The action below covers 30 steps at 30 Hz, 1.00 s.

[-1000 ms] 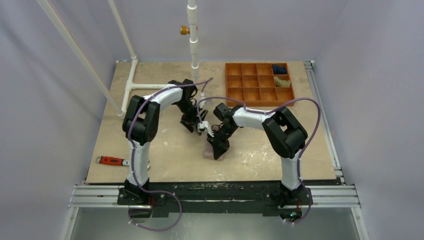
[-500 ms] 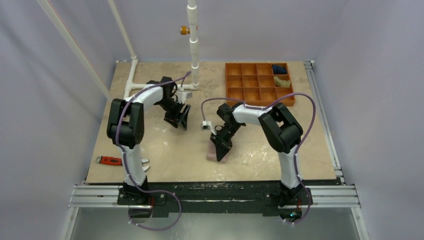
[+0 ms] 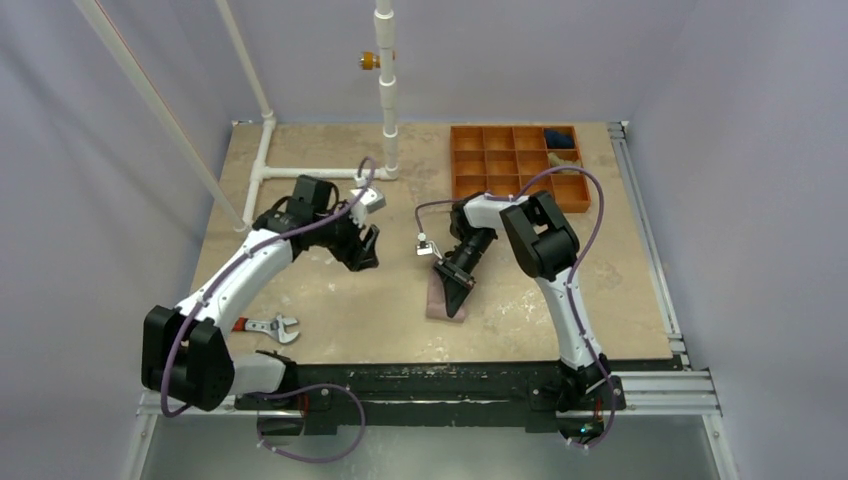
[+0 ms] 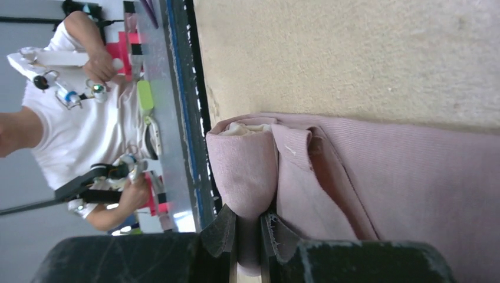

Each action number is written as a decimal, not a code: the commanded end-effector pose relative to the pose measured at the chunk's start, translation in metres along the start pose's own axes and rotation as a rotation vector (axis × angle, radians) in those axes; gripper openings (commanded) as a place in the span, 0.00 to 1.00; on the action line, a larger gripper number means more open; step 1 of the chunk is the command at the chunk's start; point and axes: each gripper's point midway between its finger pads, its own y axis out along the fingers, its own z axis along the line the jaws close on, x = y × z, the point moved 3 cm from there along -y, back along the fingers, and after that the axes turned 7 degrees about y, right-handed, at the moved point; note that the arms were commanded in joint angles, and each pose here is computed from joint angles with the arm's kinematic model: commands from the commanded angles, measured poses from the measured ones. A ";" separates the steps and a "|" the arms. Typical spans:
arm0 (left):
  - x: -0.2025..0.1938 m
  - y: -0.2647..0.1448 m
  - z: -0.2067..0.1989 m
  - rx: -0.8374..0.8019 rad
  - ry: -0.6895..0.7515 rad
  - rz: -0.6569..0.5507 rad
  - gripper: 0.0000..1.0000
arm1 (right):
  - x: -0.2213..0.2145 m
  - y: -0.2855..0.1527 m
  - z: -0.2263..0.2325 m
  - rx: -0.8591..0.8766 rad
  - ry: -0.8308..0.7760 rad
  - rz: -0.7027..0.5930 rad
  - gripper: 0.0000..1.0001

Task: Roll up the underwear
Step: Roll the underwear to the center of the board.

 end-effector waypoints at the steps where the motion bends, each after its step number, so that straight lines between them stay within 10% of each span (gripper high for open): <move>1: 0.017 0.020 -0.050 -0.109 0.325 -0.086 0.63 | -0.014 0.000 -0.042 -0.101 -0.120 0.139 0.00; 12: 0.022 0.093 -0.129 -0.147 0.767 -0.019 0.64 | -0.004 0.004 -0.053 -0.090 -0.105 0.131 0.00; 30: -0.011 0.161 -0.161 -0.123 0.938 0.098 0.62 | -0.007 0.007 -0.059 -0.088 -0.091 0.136 0.00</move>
